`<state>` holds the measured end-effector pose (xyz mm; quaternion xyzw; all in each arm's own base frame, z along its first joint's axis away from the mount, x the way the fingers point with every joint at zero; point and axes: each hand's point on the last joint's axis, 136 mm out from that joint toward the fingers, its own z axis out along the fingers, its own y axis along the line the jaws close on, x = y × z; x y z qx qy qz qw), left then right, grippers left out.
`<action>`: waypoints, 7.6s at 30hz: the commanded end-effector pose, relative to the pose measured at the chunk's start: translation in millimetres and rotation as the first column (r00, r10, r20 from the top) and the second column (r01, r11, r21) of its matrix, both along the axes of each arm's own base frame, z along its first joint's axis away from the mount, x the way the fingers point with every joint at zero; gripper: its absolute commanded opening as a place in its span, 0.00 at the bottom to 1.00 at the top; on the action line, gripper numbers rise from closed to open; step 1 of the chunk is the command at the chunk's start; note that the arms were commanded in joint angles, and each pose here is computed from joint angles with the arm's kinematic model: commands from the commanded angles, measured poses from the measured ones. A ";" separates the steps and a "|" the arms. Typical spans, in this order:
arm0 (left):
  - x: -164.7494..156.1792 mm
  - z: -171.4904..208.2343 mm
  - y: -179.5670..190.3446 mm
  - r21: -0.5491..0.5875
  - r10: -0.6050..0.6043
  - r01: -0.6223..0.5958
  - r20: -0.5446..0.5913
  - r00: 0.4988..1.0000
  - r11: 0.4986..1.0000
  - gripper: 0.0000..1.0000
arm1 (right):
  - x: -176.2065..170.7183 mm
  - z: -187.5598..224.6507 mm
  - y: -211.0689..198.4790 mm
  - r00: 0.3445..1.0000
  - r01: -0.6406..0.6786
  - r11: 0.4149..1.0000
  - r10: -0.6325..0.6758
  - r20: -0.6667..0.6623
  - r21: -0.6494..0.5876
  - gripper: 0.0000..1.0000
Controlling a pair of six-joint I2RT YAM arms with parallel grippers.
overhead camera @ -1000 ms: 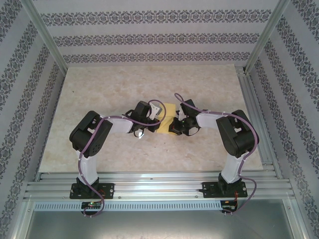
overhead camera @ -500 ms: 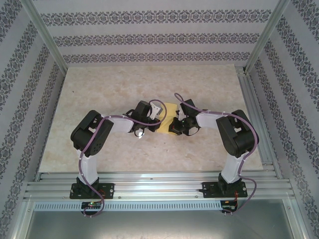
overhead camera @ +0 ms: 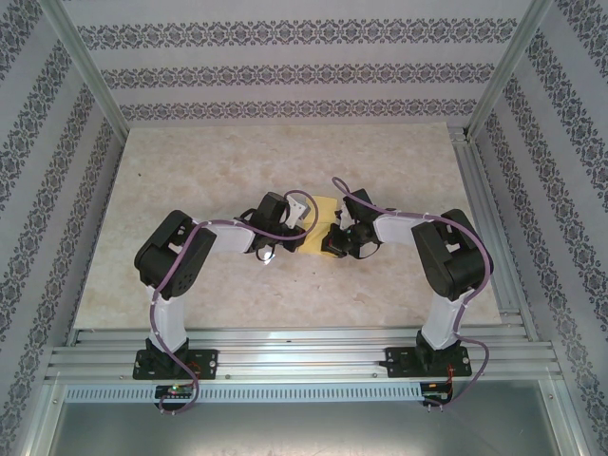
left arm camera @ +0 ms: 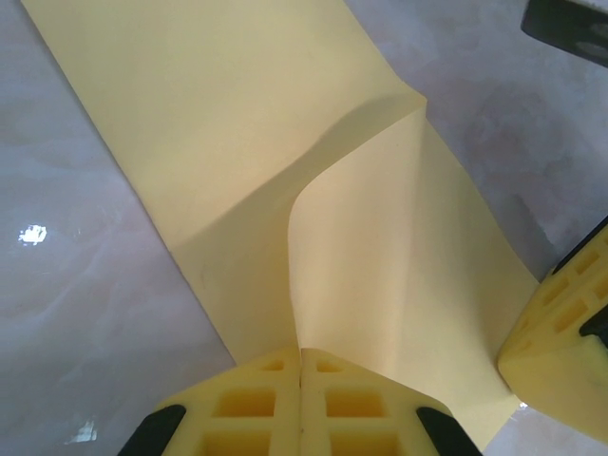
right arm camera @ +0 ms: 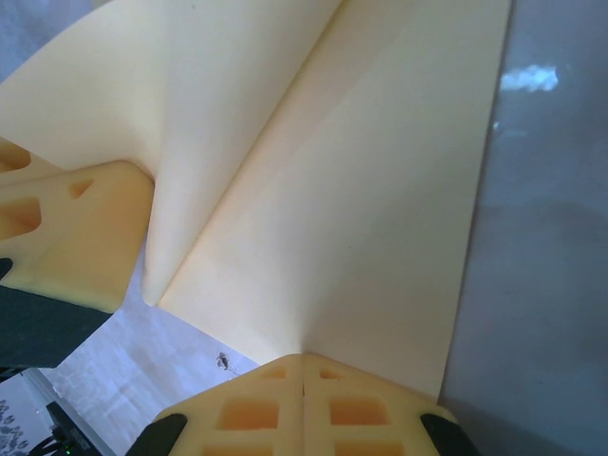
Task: Fold a paper plane with a square sheet of paper (fold left side to right side)
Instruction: Fold the triangle a second time at the center of the table.
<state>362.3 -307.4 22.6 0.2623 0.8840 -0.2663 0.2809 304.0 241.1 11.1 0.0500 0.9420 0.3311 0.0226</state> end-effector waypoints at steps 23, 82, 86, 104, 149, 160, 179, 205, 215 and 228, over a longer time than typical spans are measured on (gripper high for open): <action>-7.5 -18.2 24.9 0.102 0.033 -0.032 -0.016 0.999 0.994 0.00 | 0.5 6.4 -6.6 1.000 0.014 0.999 -0.013 0.022 -0.051 0.09; -12.7 -27.6 18.0 0.114 0.001 0.002 -0.030 1.000 0.994 0.00 | 69.8 -3.3 28.6 0.997 0.067 0.997 -0.065 0.041 -0.047 0.01; -12.5 -27.6 18.5 0.115 0.001 0.002 -0.030 1.000 0.993 0.00 | 65.6 -11.2 25.3 0.998 0.065 0.996 -0.063 0.030 -0.063 0.01; -4.9 42.5 15.1 0.005 0.030 -0.031 0.049 0.998 1.000 0.22 | 38.2 -49.5 5.3 0.998 0.053 0.988 -0.057 -0.025 -0.146 0.00; -21.9 19.2 -14.8 -0.234 -0.024 -0.021 -0.187 0.982 0.972 0.01 | 37.3 -41.3 7.3 0.999 0.044 0.991 -0.045 -0.009 -0.123 0.00; -35.4 -6.2 -6.5 -0.203 -0.011 -0.037 -0.233 0.972 0.978 0.01 | 37.5 -41.0 8.6 0.999 0.040 0.992 -0.042 -0.011 -0.121 0.00; -65.0 -50.0 9.1 -0.076 0.018 -0.042 -0.304 0.952 0.996 0.00 | 63.1 24.2 11.4 0.991 0.063 0.997 -0.058 0.121 -0.044 0.08; -67.0 -51.5 4.4 -0.045 0.001 -0.015 -0.288 0.958 0.999 0.00 | 60.2 19.8 42.3 0.978 0.144 0.989 -0.145 0.148 0.021 0.00; -67.9 -55.1 6.0 -0.028 0.007 -0.016 -0.291 0.957 0.999 0.00 | 51.5 -14.0 20.8 0.982 0.160 0.981 -0.147 0.117 -0.114 0.00; -70.1 -58.9 8.8 -0.018 0.015 -0.022 -0.301 0.954 1.000 0.00 | 62.6 -9.4 -26.0 0.968 0.219 0.962 -0.194 0.158 -0.161 0.00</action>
